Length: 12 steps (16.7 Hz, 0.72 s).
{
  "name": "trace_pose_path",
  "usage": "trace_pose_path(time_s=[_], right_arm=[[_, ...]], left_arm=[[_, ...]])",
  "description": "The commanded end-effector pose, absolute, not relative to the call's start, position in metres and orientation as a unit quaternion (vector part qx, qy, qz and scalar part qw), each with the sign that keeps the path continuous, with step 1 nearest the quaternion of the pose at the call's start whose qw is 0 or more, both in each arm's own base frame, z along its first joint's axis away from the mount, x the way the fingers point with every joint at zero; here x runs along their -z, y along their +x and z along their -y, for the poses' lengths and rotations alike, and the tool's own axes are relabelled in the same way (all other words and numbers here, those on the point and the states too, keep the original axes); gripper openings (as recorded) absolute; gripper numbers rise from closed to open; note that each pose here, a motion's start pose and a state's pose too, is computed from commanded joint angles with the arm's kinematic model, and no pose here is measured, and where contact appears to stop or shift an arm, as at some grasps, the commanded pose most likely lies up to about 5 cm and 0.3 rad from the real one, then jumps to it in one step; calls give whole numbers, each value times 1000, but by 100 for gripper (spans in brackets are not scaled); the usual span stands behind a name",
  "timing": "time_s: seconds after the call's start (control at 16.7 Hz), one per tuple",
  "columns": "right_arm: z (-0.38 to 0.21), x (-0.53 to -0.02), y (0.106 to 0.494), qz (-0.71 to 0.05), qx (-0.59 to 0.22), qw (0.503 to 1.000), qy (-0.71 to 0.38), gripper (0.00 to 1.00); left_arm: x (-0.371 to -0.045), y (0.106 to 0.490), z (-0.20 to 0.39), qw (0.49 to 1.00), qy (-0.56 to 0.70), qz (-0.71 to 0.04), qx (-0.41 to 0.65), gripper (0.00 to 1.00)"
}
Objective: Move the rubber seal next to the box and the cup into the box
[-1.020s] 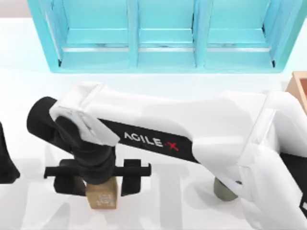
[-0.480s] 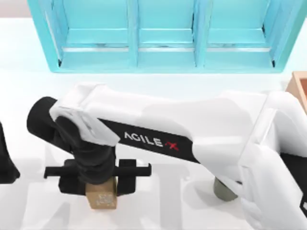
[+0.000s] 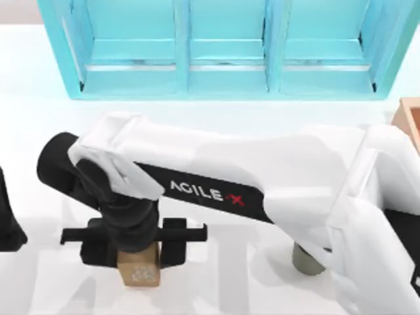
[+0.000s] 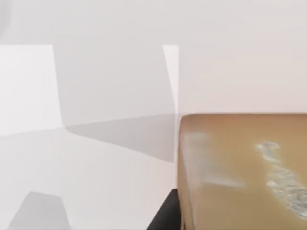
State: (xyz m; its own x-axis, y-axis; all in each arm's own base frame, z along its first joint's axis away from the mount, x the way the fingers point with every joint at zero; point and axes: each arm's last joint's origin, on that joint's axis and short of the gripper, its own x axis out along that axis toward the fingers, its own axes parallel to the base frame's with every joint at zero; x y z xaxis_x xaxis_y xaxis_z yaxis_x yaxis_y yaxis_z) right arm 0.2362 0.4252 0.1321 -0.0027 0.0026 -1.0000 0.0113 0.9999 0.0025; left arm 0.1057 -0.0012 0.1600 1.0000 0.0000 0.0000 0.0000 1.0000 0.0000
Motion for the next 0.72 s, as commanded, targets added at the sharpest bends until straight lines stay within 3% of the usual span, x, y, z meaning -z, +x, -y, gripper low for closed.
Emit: trace_pose_path(time_s=[0.48,0.72], right_arm=[[-354,-215,238,-704,-4,710,9,0],[-326,-231,235,-708,3,706,5,0]], left_arm=[[-160,106,1,1000,0,0,0,100],[-160,106,1,1000,0,0,0,100]])
